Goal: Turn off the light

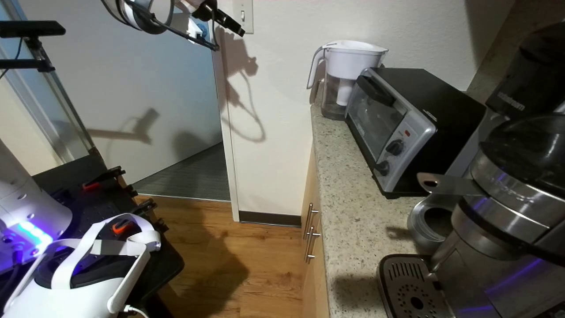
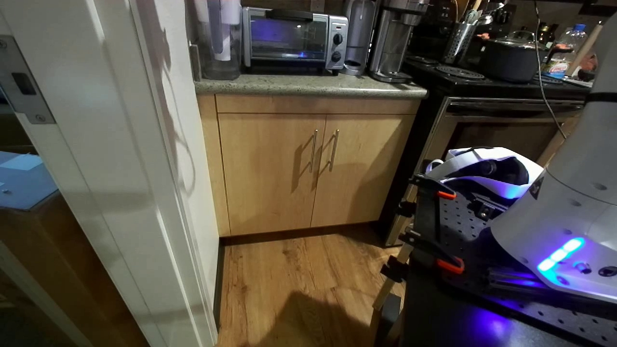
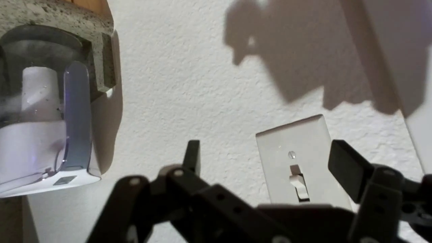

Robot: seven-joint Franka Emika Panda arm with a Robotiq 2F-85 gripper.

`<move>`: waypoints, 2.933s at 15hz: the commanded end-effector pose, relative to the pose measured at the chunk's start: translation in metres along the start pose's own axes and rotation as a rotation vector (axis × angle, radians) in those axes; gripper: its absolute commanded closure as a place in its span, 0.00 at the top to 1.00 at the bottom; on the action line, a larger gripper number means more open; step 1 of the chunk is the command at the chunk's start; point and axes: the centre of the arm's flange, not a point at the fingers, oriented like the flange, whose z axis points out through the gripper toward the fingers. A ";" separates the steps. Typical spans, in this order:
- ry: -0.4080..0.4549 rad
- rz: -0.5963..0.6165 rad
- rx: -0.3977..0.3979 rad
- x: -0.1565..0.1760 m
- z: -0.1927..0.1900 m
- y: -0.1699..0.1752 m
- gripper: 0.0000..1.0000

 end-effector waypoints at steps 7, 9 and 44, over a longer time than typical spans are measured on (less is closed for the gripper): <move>0.106 -0.012 0.030 0.035 0.019 -0.014 0.20; 0.101 -0.008 0.024 0.033 0.018 -0.011 0.05; 0.065 -0.055 0.019 0.023 0.062 -0.004 0.00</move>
